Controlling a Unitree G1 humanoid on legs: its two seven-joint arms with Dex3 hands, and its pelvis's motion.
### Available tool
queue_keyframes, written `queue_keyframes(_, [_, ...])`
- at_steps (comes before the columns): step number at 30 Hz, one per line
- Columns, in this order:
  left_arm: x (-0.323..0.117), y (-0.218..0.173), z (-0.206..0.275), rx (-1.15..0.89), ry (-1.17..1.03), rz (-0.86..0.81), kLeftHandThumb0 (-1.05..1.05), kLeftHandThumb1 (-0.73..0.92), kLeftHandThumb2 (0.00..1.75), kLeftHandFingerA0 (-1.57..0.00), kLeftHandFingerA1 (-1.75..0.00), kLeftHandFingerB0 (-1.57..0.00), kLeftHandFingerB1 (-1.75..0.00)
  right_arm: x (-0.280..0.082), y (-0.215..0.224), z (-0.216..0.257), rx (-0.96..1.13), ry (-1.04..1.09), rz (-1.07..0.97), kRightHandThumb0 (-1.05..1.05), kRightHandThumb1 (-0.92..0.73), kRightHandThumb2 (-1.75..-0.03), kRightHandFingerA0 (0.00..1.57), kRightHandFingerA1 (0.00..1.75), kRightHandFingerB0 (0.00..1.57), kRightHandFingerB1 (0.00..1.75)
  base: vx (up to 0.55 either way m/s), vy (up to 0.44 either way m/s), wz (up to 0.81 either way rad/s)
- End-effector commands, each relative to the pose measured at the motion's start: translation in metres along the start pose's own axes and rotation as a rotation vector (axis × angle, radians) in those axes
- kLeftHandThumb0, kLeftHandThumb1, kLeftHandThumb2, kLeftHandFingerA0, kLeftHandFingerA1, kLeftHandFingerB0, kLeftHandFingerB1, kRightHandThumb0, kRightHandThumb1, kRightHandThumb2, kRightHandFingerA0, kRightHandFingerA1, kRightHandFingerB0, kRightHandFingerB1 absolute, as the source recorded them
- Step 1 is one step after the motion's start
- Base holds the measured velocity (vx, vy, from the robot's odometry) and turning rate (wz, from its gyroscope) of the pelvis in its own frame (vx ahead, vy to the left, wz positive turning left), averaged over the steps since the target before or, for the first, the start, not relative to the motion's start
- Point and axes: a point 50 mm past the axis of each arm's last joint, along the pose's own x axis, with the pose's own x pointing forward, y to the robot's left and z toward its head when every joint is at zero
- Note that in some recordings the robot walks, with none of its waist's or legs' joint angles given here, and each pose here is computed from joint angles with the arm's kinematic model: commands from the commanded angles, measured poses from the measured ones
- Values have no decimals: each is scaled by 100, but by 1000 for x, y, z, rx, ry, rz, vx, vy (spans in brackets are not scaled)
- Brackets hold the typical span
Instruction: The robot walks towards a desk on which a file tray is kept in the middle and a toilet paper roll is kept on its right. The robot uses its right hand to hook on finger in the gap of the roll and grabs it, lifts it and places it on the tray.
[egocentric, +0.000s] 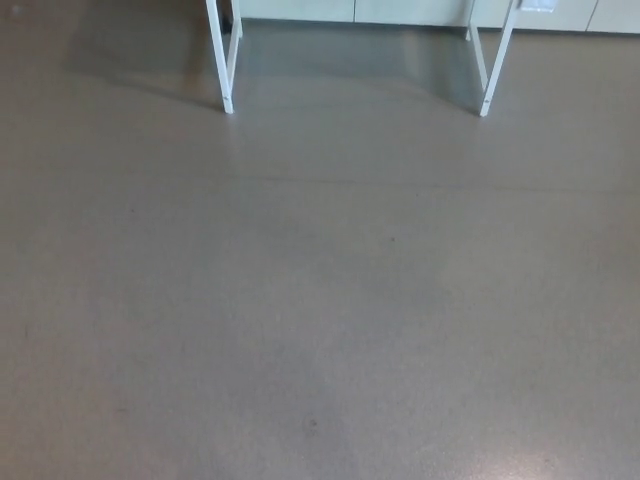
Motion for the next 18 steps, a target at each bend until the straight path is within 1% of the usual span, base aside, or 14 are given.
queue_keyframes(1, [0,3,4,0,-35,6,-76,63,59,-34,-81,-52,-64,-1,-7,13,-14,-58,-15,-65,-47,-82,0,23,1,19,-155,-1,25])
queue_keyframes(2, [0,3,4,-3,-35,4,-74,63,59,-33,-78,-51,-62,-1,-7,13,-14,-58,-15,-65,-47,-82,0,23,1,19,-152,16,-1])
queue_keyframes(5, [-1,3,4,-17,-38,-17,-72,66,60,-28,-77,-47,-62,-1,-7,13,-15,-58,-14,-65,-47,-82,0,23,1,19,61,28,-2])
queue_keyframes(6, [0,3,4,-43,-30,-11,-72,65,58,-29,-80,-48,-63,-1,-7,13,-15,-58,-14,-65,-47,-82,0,23,1,19,140,109,-1])
queue_keyframes(8, [0,3,4,-27,-30,-7,-74,64,59,-30,-79,-50,-63,-1,-7,13,-15,-58,-14,-65,-47,-82,0,23,1,19,138,164,-10])
queue_keyframes(9, [0,3,2,-23,-29,-8,-77,64,59,-31,-87,-51,-65,-1,-7,13,-15,-57,-15,-65,-47,-82,0,23,1,19,154,229,-15])
queue_keyframes(10, [0,3,1,-13,-28,-12,-75,49,90,-35,-74,-45,-66,-1,-8,12,-16,-56,-17,-65,-47,-82,0,23,1,19,247,295,-24])
queue_keyframes(11, [-1,3,1,-7,-30,-12,-74,65,60,-31,-81,-50,-61,-1,-8,12,-16,-56,-17,-65,-47,-82,0,23,1,19,218,520,-28])
queue_keyframes(12, [-1,3,1,-14,-31,-11,-74,65,60,-31,-81,-50,-61,-1,-8,12,-16,-56,-17,-65,-47,-82,0,23,1,19,214,491,-6])
queue_keyframes(14, [0,3,0,2,-29,-12,-76,66,60,-32,-83,-50,-63,-1,-8,12,-16,-56,-17,-65,-47,-82,0,23,1,19,261,233,12])
queue_keyframes(17, [0,3,1,-5,-28,-23,-74,66,60,-29,-83,-48,-62,-1,-8,12,-16,-56,-17,-65,-47,-82,0,23,1,19,219,91,5])
queue_keyframes(18, [-1,3,2,8,-30,-20,-73,67,60,-30,-80,-48,-60,-1,-8,12,-16,-56,-17,-65,-47,-82,0,23,1,19,242,61,8])
